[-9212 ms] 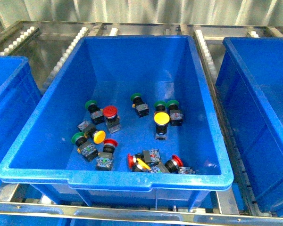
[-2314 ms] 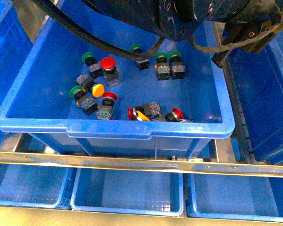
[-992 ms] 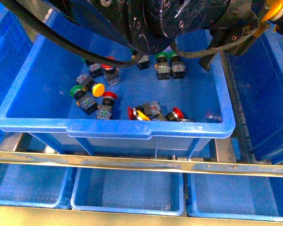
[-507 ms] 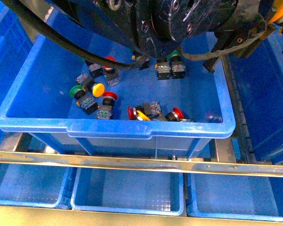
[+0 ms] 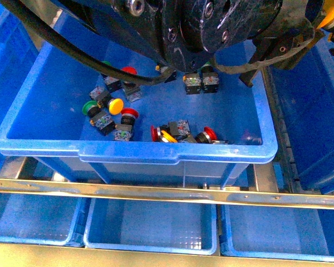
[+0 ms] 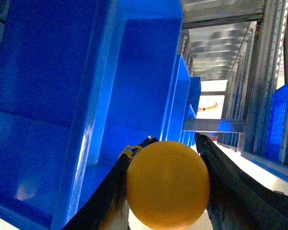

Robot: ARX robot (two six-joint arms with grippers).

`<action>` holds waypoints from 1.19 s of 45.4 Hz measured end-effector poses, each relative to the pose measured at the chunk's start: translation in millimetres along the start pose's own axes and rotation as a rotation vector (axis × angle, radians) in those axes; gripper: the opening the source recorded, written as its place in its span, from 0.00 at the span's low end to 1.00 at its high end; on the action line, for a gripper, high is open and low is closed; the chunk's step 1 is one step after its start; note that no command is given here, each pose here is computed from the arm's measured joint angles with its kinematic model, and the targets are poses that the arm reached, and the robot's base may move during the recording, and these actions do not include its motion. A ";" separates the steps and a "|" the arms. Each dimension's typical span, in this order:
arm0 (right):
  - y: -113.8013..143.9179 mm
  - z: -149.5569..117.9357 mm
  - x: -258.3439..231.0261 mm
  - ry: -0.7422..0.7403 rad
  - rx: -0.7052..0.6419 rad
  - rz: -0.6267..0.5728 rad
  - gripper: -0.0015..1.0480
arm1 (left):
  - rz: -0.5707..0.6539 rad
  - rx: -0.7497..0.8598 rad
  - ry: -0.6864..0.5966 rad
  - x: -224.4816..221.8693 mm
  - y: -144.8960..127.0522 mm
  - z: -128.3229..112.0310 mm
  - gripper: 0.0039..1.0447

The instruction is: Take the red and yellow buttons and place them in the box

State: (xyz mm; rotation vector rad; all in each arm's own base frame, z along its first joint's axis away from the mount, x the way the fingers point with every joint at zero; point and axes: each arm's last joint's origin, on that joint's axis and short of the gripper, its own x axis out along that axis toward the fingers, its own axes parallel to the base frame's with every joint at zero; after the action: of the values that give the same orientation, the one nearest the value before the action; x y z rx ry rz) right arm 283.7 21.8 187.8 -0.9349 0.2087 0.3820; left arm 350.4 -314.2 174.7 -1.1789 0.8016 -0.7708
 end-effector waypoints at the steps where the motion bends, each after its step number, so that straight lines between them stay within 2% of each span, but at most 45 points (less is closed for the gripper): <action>1: -0.4 0.3 0.1 -0.001 -0.001 -0.001 0.74 | 0.000 0.000 0.000 0.0 0.1 0.0 0.33; 5: -0.5 0.3 0.2 0.003 -0.011 0.002 0.72 | 0.002 0.000 0.001 -0.3 0.8 -0.3 0.33; 9: 0.1 -0.3 0.2 0.008 -0.017 0.009 0.63 | 0.009 -0.002 0.002 -1.0 2.9 -1.0 0.33; 12: 0.5 -0.6 0.2 0.011 -0.019 0.013 0.60 | 0.012 -0.003 0.003 -1.3 3.9 -1.4 0.33; 18: 2.0 -1.7 0.1 0.022 -0.020 0.028 0.37 | 0.013 -0.001 0.000 -1.5 4.1 -1.2 0.33; 21: 2.7 -2.0 0.1 0.024 -0.032 0.035 0.29 | 0.014 0.010 -0.003 -1.8 4.3 -0.4 0.33; 40: 4.1 -3.8 -0.8 0.039 -0.039 0.058 0.26 | 0.019 0.027 -0.004 -2.6 6.0 0.3 0.34; 54: 2.9 -7.3 -1.6 0.064 -0.033 0.052 0.26 | 0.021 0.032 -0.020 -4.5 5.6 4.8 0.71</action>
State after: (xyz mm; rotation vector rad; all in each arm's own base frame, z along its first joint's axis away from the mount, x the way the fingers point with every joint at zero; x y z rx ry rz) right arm 280.9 17.0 181.9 -0.9759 0.2862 0.4049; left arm 352.7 -306.9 170.7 -1.1459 0.7815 -0.7508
